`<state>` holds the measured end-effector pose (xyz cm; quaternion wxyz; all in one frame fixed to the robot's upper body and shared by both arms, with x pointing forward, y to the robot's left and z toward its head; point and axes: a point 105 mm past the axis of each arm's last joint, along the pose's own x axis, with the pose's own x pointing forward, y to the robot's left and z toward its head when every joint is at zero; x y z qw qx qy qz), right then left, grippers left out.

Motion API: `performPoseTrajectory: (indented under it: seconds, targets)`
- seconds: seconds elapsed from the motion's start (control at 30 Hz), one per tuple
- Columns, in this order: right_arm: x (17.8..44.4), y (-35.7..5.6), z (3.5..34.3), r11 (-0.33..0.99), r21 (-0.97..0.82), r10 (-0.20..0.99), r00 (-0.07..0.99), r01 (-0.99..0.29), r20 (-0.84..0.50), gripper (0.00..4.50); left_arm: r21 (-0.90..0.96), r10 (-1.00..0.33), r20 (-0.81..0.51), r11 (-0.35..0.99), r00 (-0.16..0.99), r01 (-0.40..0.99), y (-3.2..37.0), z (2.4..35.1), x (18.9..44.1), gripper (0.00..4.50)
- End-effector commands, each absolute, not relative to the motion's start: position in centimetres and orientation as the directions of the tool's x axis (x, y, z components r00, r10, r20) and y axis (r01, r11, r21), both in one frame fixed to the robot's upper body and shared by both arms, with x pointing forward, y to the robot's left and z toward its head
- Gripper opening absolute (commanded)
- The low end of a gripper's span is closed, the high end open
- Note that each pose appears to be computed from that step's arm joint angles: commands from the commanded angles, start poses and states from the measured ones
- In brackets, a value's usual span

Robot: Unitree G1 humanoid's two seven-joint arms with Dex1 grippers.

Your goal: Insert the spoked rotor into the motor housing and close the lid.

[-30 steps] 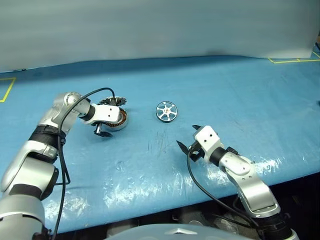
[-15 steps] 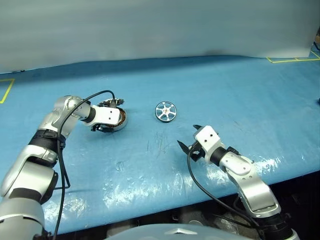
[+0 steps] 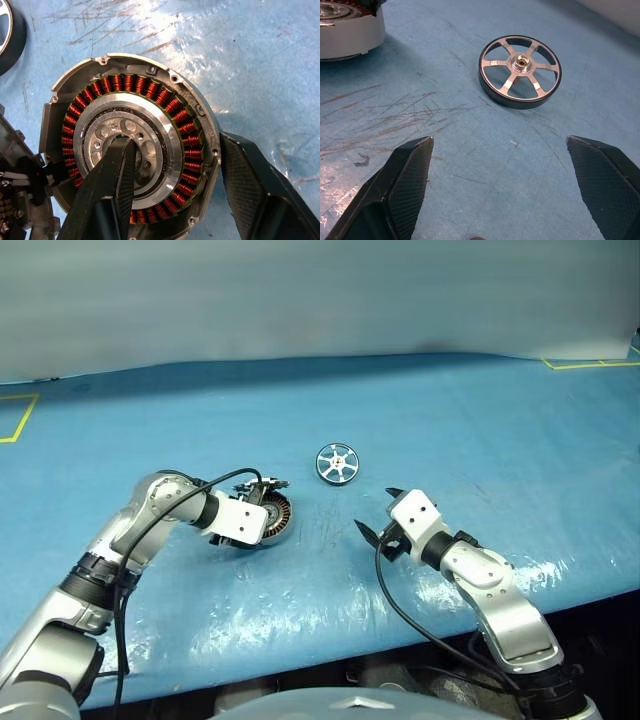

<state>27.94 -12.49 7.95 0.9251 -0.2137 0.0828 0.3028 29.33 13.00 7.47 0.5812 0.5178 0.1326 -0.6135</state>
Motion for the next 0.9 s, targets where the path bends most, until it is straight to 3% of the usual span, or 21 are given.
performPoseTrajectory:
  seconds: [0.03, 0.37, 0.5, 0.57, 0.63, 0.7, 0.9]
  targets:
    - [28.1, -12.1, 9.1, 0.714, -0.366, 0.545, 0.802, -0.596, -0.243, 4.5, 0.43, -0.567, -0.803, -0.341, 0.182, 0.836, 11.4, 6.0, 28.5, 2.16]
    - [27.9, -12.0, 9.0, 0.715, -0.361, 0.545, 0.801, -0.598, -0.248, 4.5, 0.433, -0.656, -0.746, -0.347, 0.115, 0.832, 8.8, 5.4, 27.5, 2.16]
    - [27.8, -12.1, 8.8, 0.717, -0.36, 0.541, 0.803, -0.596, -0.251, 4.5, 0.44, -0.632, -0.767, -0.385, 0.117, 0.811, 9.1, 5.2, 27.6, 2.16]
    - [27.8, -12.0, 8.8, 0.72, -0.359, 0.539, 0.804, -0.594, -0.25, 4.5, 0.461, -0.627, -0.769, -0.404, 0.128, 0.79, 9.4, 5.1, 27.8, 2.88]
    - [27.8, -12.0, 8.8, 0.721, -0.358, 0.538, 0.805, -0.593, -0.249, 4.5, 0.508, -0.638, -0.742, -0.334, 0.206, 0.794, 9.2, 5.3, 28.9, 3.44]
    - [27.8, -12.0, 8.7, 0.726, -0.355, 0.535, 0.808, -0.589, -0.247, 4.5, 0.51, -0.661, -0.724, -0.324, 0.194, 0.797, 9.0, 5.6, 28.7, 4.09]
    - [27.8, -12.3, 8.7, 0.733, -0.358, 0.524, 0.816, -0.578, -0.245, 4.5, 0.527, -0.75, -0.628, -0.216, 0.206, 0.822, 8.6, 8.0, 28.1, 4.09]
